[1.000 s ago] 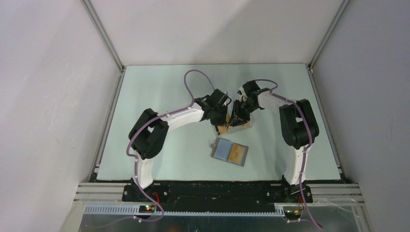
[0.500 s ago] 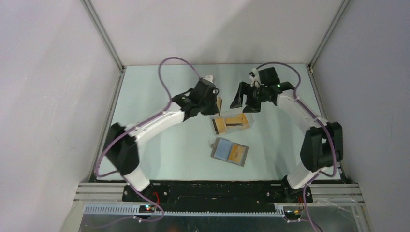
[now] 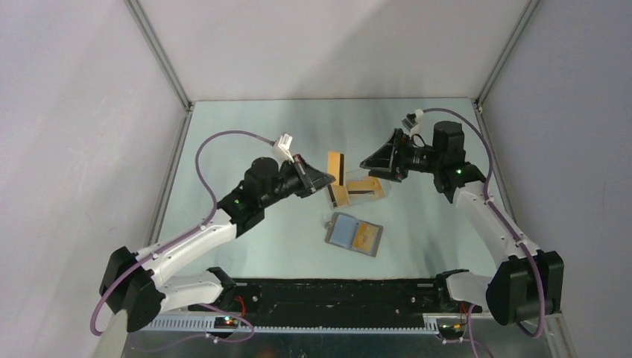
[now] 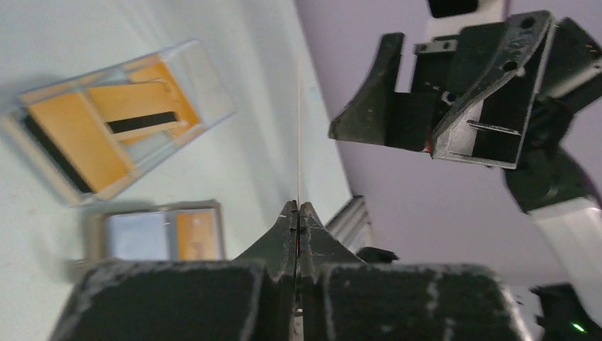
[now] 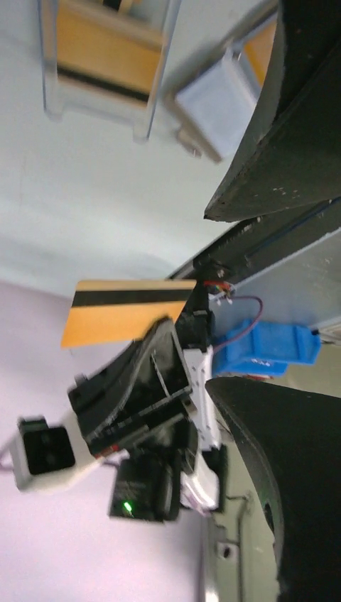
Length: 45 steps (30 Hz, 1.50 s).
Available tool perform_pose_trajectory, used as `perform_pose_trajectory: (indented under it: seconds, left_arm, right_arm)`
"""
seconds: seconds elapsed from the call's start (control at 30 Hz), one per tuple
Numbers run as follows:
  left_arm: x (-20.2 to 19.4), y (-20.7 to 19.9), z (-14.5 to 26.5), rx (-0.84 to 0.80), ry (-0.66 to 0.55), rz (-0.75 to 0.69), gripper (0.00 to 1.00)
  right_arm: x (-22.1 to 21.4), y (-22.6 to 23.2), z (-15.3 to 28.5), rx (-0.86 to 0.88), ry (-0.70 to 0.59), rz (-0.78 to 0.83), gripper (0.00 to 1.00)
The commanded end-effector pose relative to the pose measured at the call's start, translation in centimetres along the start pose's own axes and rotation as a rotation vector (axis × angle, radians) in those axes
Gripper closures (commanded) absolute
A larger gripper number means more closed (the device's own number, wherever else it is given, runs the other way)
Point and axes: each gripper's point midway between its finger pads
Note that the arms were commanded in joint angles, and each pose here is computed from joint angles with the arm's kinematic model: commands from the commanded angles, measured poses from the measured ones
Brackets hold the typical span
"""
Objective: Put the credit cards into the card holder
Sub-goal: Pick up the credit card from the storage box.
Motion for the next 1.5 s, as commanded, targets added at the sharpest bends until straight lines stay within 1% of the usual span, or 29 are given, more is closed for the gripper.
perform_pose_trajectory:
  seconds: [0.0,0.03,0.13,0.23,0.27,0.37,0.43,0.47,0.57,0.63,0.67,0.7,0.77,0.8,0.83,0.9,0.93,0.97,1.03,1.07,1.1,1.13,1.17,1.2,1.23,1.27,1.3,1.33,1.47]
  left_arm:
    - [1.4,-8.6,2.6,-0.365,-0.022,0.066,1.00]
    - [1.3,-8.9,2.8,-0.377,-0.017,0.066,1.00]
    - [1.3,-10.0,3.5,-0.419,-0.004,0.064,1.00]
    - [1.2,-10.7,3.9,-0.452,0.005,0.062,1.00]
    - [1.2,-10.9,4.1,-0.463,0.005,0.065,1.00]
    - [1.0,-10.9,4.0,-0.468,0.018,0.072,1.00]
    - [0.8,-10.8,3.9,-0.469,0.028,0.077,1.00]
    - [0.9,-10.9,4.0,-0.476,0.026,0.079,1.00]
    - [0.9,-10.9,4.0,-0.477,0.023,0.084,1.00]
    - [0.9,-10.9,3.9,-0.479,0.025,0.086,1.00]
    - [0.9,-11.0,3.9,-0.481,0.028,0.088,1.00]
    - [0.8,-11.0,3.8,-0.479,0.030,0.088,1.00]
    - [0.8,-10.9,3.6,-0.477,0.035,0.086,1.00]
    - [0.7,-10.8,3.6,-0.475,0.035,0.087,0.98]
    - [0.6,-10.5,3.4,-0.466,0.036,0.092,0.95]
    - [0.5,-9.9,3.1,-0.451,0.037,0.098,0.68]
    - [0.5,-9.6,3.1,-0.444,0.034,0.100,0.47]
    - [0.5,-9.0,2.9,-0.428,0.023,0.100,0.34]
    - [0.2,-7.3,2.5,-0.382,0.014,0.113,0.26]
    - [0.0,-6.5,2.3,-0.353,0.012,0.121,0.25]
    - [-0.5,-4.5,1.9,-0.283,0.012,0.133,0.24]
    - [-0.8,-3.2,1.7,-0.233,0.016,0.140,0.24]
    - [-1.7,-0.6,1.2,-0.129,0.031,0.143,0.24]
    - [-2.9,2.3,1.1,-0.010,0.065,0.154,0.24]
    - [-3.2,4.1,1.0,0.063,0.061,0.141,0.25]
    - [-4.4,6.9,1.3,0.182,0.098,0.147,0.25]
    - [-4.9,8.5,1.4,0.248,0.105,0.134,0.26]
    - [-6.0,10.6,1.7,0.329,0.142,0.134,0.27]
    - [-9.6,14.1,1.8,0.444,0.245,0.144,0.29]
  right_arm:
    - [0.3,6.2,0.3,0.247,0.010,0.071,0.19]
    - [0.0,6.6,0.0,0.262,0.018,0.079,0.20]
    - [-0.1,7.1,-0.9,0.283,0.034,0.052,0.29]
    - [0.1,8.0,-1.4,0.321,0.037,0.042,0.34]
    - [0.1,8.2,-1.4,0.330,0.038,0.040,0.37]
    - [0.5,9.9,-1.3,0.392,0.027,0.059,0.42]
    - [0.5,10.8,-1.4,0.426,0.029,0.062,0.46]
    - [0.6,10.9,-1.5,0.430,0.027,0.057,0.52]
    - [0.6,11.4,-1.6,0.445,0.024,0.052,0.60]
    - [0.7,11.5,-1.7,0.451,0.026,0.046,0.67]
    - [0.6,11.7,-1.7,0.459,0.028,0.051,0.75]
    - [0.6,11.8,-1.7,0.463,0.031,0.046,0.87]
    - [0.6,12.1,-1.5,0.471,0.030,0.050,1.00]
    - [0.7,12.2,-1.4,0.473,0.027,0.052,1.00]
    - [0.7,12.2,-1.3,0.474,0.024,0.053,1.00]
    - [0.8,12.3,-1.0,0.471,0.021,0.056,1.00]
    - [0.8,12.0,-0.8,0.455,0.016,0.057,1.00]
    - [1.0,11.6,-0.7,0.439,0.008,0.055,1.00]
    - [0.6,10.3,-0.5,0.372,0.005,0.053,1.00]
    - [-0.3,9.1,-0.4,0.317,0.022,0.050,1.00]
    - [-1.2,7.4,-0.5,0.240,0.048,-0.020,1.00]
    - [-1.8,6.8,-0.3,0.212,0.049,0.036,1.00]
    - [-2.8,5.4,-0.3,0.144,0.071,-0.004,1.00]
    - [-3.6,4.6,-0.2,0.118,0.074,0.020,1.00]
    - [-4.4,3.7,-0.2,0.086,0.084,-0.002,1.00]
    - [-5.6,2.7,-0.1,0.071,0.095,-0.021,1.00]
    - [-6.7,1.5,-0.3,0.052,0.105,-0.052,1.00]
    - [-7.2,1.1,-0.1,0.044,0.098,-0.055,1.00]
    - [-10.8,-1.5,-0.3,-0.002,0.125,-0.098,1.00]
Point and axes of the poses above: each gripper's point midway between its finger pads, its own z axis back along the fingers, its own y axis along the line the jaws close on, x = y × z, and after that the axes turned 7 degrees about z, right-handed
